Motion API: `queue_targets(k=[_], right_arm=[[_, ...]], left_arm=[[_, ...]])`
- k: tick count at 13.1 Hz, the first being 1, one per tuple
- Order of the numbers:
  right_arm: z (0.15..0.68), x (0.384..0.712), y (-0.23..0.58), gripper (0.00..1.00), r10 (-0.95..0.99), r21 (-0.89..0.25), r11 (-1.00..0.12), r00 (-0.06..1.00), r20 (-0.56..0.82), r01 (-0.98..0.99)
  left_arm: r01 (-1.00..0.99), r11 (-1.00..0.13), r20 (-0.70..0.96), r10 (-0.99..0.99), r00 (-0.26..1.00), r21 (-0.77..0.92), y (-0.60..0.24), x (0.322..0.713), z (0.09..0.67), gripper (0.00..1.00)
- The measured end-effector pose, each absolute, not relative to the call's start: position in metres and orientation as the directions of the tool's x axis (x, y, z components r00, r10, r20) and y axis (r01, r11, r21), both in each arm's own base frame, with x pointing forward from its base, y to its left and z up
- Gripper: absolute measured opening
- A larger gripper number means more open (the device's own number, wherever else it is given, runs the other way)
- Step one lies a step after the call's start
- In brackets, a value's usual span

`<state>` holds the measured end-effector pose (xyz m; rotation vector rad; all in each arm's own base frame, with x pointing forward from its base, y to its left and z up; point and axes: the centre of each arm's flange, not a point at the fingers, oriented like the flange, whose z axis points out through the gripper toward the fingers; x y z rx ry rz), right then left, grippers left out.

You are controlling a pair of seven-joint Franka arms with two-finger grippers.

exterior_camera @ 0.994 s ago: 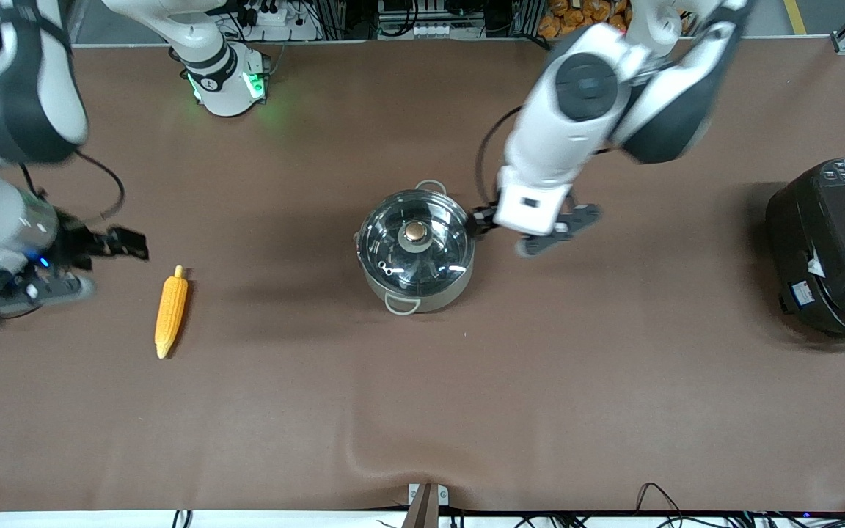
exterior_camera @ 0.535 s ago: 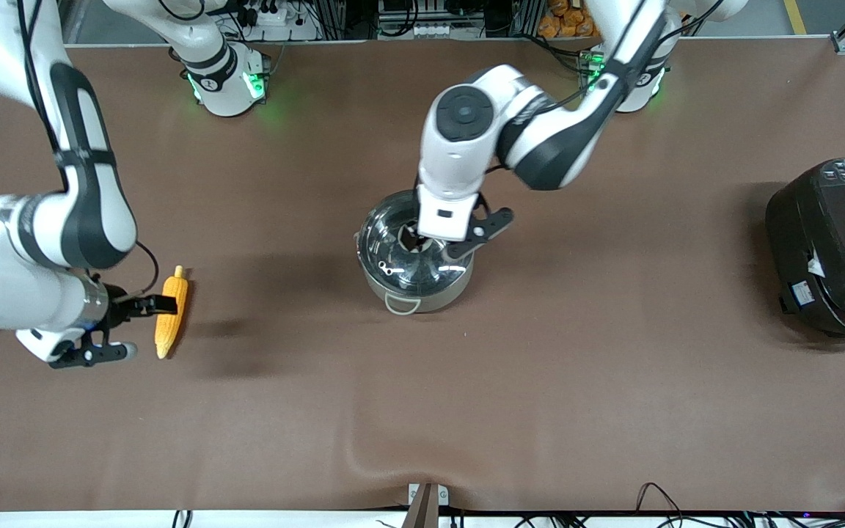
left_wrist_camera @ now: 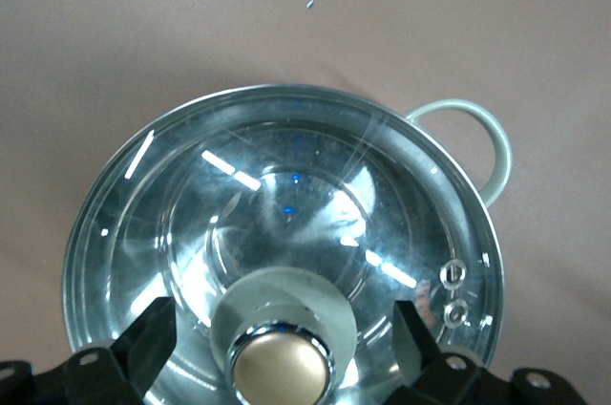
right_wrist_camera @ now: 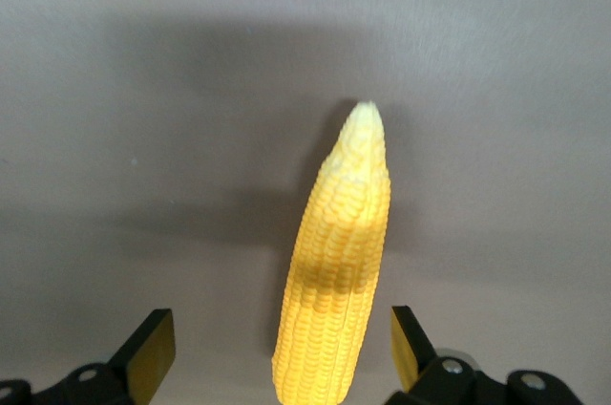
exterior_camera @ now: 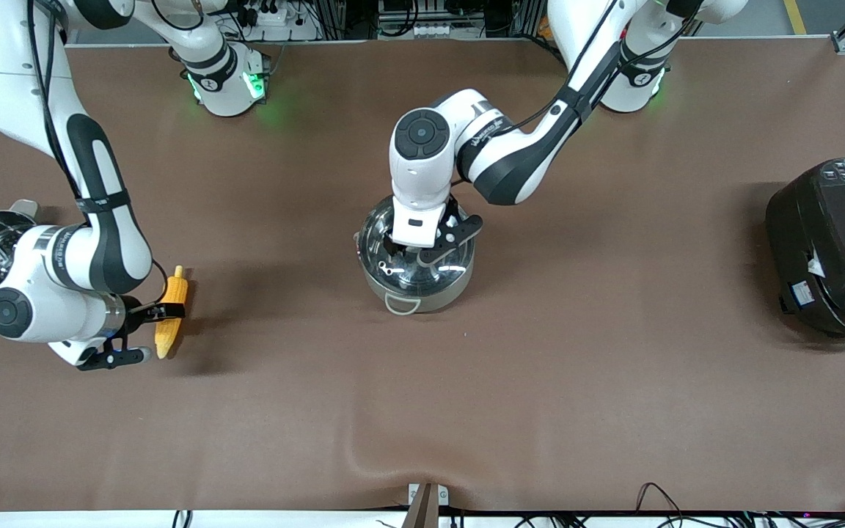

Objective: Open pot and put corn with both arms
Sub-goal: 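Grasp the lid knob with the left gripper while the right gripper grasps the corn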

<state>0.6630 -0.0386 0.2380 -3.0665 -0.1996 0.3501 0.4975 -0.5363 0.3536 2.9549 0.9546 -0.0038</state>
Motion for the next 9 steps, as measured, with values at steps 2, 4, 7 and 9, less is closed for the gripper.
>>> queue_targets(k=[2, 4, 7, 9], right_arm=[[0.229, 0.660, -0.039, 1.00, 0.135, -0.065, -0.990, 0.963, -0.234, 0.123], [0.220, 0.658, -0.042, 1.00, 0.138, -0.067, -0.990, 0.961, -0.239, 0.126], [0.209, 0.658, -0.052, 1.00, 0.151, -0.071, -0.988, 0.960, -0.235, 0.138], [0.207, 0.657, -0.054, 1.00, 0.152, -0.072, -0.988, 0.960, -0.236, 0.139]], left_arm=[[0.579, -0.815, -0.001, 0.579, 0.815, 0.024, -0.541, 0.493, 0.346, 0.97], [0.578, -0.816, 0.001, 0.578, 0.816, 0.018, -0.544, 0.490, 0.341, 0.96], [0.580, -0.815, 0.001, 0.580, 0.815, 0.018, -0.545, 0.491, 0.341, 0.85], [0.580, -0.815, 0.002, 0.580, 0.815, 0.019, -0.545, 0.491, 0.341, 0.78]])
